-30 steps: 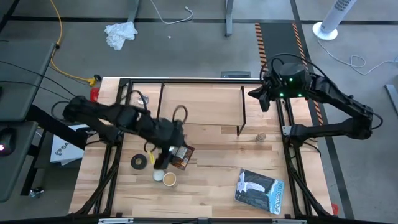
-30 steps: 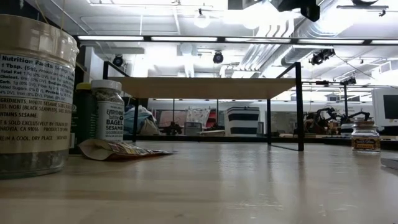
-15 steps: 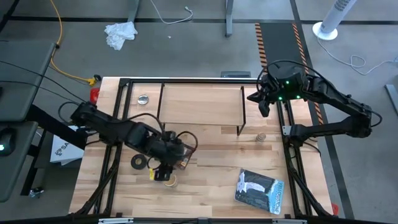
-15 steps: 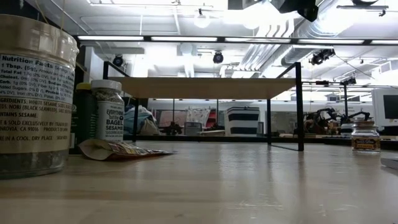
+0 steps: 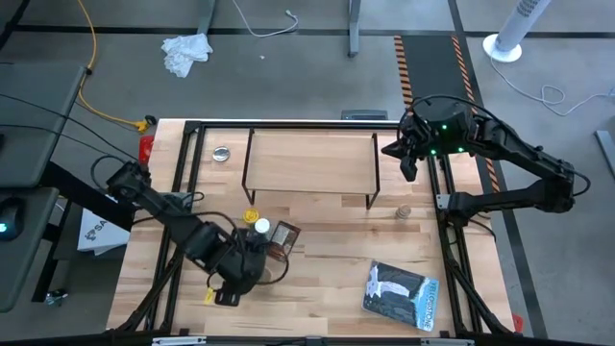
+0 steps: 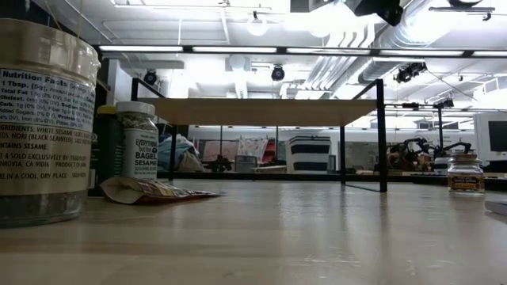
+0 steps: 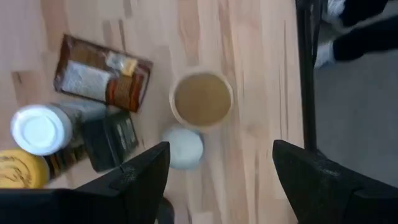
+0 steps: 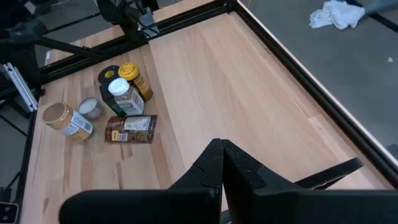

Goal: Shelf spices
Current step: Put the yellow seasoning bottle on the shelf

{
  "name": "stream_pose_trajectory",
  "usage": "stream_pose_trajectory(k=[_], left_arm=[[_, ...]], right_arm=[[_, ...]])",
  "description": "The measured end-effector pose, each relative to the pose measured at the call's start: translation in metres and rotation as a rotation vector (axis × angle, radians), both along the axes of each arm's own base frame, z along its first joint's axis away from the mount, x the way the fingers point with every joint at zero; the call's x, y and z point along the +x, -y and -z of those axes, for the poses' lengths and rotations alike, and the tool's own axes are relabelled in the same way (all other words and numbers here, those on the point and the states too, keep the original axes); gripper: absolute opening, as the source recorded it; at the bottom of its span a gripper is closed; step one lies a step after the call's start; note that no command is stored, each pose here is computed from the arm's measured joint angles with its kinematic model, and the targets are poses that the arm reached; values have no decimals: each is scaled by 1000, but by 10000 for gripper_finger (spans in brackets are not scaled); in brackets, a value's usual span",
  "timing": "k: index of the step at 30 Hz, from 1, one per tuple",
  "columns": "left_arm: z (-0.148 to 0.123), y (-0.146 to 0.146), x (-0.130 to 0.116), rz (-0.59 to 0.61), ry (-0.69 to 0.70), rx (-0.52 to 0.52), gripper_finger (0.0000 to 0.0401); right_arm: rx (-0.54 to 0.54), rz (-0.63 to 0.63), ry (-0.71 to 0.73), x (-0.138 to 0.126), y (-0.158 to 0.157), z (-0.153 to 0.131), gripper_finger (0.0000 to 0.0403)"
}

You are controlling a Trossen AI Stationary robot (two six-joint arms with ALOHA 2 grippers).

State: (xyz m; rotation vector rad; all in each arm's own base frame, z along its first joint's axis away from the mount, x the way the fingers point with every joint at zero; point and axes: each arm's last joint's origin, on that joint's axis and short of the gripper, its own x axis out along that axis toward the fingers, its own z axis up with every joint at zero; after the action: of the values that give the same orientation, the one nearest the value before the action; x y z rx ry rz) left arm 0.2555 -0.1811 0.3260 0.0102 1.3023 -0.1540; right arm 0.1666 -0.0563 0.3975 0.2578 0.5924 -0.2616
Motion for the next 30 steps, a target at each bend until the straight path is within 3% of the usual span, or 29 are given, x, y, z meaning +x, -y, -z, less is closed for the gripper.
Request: stream_pose_trajectory(k=[9,19,25,30], left_arm=[[7,-21,7,-84,-17,106,280],[8,-54,15,-67,-88,197,280],[9,-69,18,-177,-122,190,280],[28,-61,18,-263,-125,143,280]], right_arm=[[-24,-15,31,2,0,-3,0],[-21,-14,38,2,0,-3,0],[-26,-17,45,3,1,-4,0],[-28,-17,50,3,1,-4,0]])
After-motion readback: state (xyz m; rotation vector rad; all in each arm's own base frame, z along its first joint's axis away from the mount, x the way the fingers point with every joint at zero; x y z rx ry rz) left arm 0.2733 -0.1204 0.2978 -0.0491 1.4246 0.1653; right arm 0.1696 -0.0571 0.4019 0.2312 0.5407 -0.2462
